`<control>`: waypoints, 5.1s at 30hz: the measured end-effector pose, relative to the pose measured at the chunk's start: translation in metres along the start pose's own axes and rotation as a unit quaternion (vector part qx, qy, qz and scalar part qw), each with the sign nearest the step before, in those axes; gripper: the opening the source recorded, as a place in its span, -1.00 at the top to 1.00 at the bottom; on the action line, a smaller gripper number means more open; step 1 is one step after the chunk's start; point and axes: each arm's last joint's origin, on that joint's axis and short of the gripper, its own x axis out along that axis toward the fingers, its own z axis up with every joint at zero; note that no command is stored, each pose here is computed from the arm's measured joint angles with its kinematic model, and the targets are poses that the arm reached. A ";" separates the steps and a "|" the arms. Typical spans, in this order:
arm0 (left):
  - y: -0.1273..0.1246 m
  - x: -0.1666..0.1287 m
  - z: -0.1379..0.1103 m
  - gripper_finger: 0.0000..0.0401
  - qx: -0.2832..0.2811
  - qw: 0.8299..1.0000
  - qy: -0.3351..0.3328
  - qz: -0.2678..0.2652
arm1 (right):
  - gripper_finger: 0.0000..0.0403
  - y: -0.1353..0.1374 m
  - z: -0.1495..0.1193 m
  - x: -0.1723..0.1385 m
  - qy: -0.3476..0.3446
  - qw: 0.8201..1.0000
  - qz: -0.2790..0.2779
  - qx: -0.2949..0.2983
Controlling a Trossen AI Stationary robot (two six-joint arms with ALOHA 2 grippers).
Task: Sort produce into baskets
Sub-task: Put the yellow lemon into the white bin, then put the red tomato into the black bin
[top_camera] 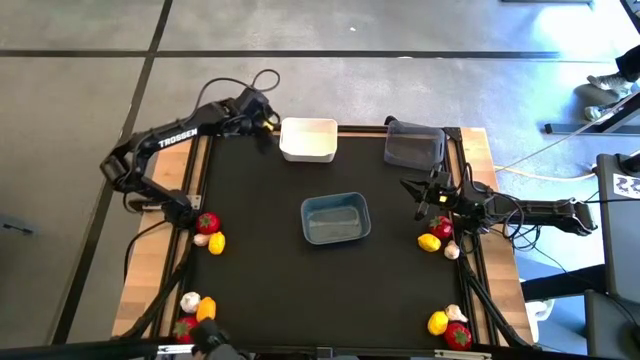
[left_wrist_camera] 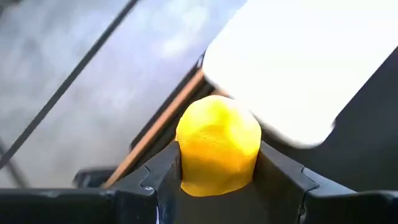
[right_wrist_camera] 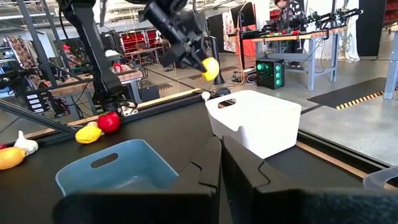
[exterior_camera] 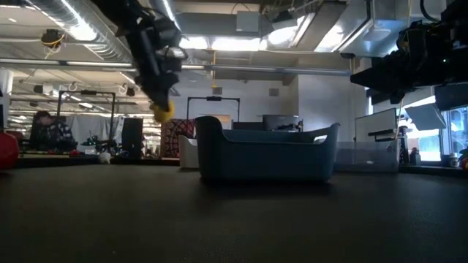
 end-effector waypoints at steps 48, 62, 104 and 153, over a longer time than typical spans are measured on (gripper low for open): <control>-0.055 0.100 0.021 0.16 -0.099 0.992 -0.071 -0.035 | 0.92 -0.001 -0.002 0.000 0.009 1.000 -0.011 0.009; -0.061 0.129 0.011 0.16 -0.086 0.995 -0.043 -0.031 | 0.92 -0.001 -0.004 0.000 0.016 1.000 -0.013 0.007; -0.064 0.087 0.022 -0.31 -0.054 0.995 -0.076 -0.043 | 0.92 -0.002 -0.006 0.000 0.028 0.999 -0.014 0.003; -0.253 -0.040 -0.095 -0.31 0.066 0.913 -0.274 -0.296 | 0.92 0.006 0.042 -0.011 0.166 0.986 0.025 0.012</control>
